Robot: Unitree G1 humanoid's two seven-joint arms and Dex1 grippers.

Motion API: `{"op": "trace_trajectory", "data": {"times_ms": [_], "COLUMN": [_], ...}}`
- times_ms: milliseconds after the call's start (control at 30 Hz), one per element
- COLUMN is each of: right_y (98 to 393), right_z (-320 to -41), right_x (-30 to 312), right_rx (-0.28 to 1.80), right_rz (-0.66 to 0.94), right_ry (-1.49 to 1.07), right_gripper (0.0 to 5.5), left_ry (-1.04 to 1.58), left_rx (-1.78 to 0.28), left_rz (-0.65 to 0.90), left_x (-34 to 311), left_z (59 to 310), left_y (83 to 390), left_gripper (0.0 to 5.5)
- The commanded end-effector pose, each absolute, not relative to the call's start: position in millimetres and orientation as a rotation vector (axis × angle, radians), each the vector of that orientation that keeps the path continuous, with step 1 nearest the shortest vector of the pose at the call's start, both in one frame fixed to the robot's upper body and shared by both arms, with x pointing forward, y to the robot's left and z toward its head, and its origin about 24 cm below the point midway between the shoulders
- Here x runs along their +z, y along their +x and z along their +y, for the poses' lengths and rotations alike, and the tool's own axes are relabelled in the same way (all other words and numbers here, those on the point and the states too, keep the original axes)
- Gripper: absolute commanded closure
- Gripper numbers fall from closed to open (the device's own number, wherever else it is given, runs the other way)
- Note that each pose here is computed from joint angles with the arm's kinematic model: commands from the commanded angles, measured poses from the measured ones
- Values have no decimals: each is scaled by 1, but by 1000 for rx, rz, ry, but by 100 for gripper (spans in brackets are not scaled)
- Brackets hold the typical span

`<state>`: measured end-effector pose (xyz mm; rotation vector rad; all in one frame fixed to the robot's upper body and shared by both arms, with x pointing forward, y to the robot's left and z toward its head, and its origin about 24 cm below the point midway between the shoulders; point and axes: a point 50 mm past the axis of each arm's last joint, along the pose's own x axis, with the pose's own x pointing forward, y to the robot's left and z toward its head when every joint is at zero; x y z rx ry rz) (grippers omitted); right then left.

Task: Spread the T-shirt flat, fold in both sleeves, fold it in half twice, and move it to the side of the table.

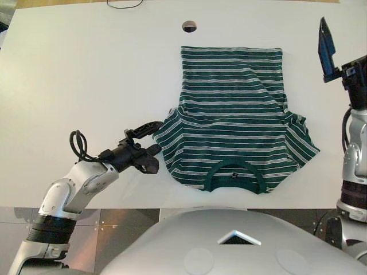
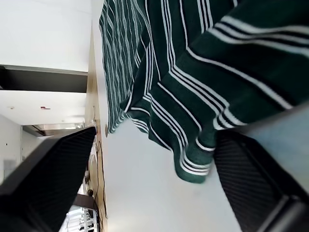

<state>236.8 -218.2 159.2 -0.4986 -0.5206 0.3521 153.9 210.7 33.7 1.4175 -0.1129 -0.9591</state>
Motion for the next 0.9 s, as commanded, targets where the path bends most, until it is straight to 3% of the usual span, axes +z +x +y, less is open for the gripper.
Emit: {"op": "trace_trajectory", "data": {"times_ms": [33, 633, 900], "right_y": [234, 222, 218], "right_z": [-220, -226, -227], "right_x": [159, 157, 155], "right_rx": [350, 355, 356], "right_rz": [-516, -508, -499], "right_ry": [-504, -494, -491], "right_gripper": [157, 157, 157], "left_ry": [1470, 1469, 1436], "left_rx": [-1036, -950, -974], "left_rz": [50, 87, 60], "left_x": [17, 13, 7], "left_z": [226, 230, 218], "left_y": [139, 141, 141], "left_gripper": [180, 459, 538]}}
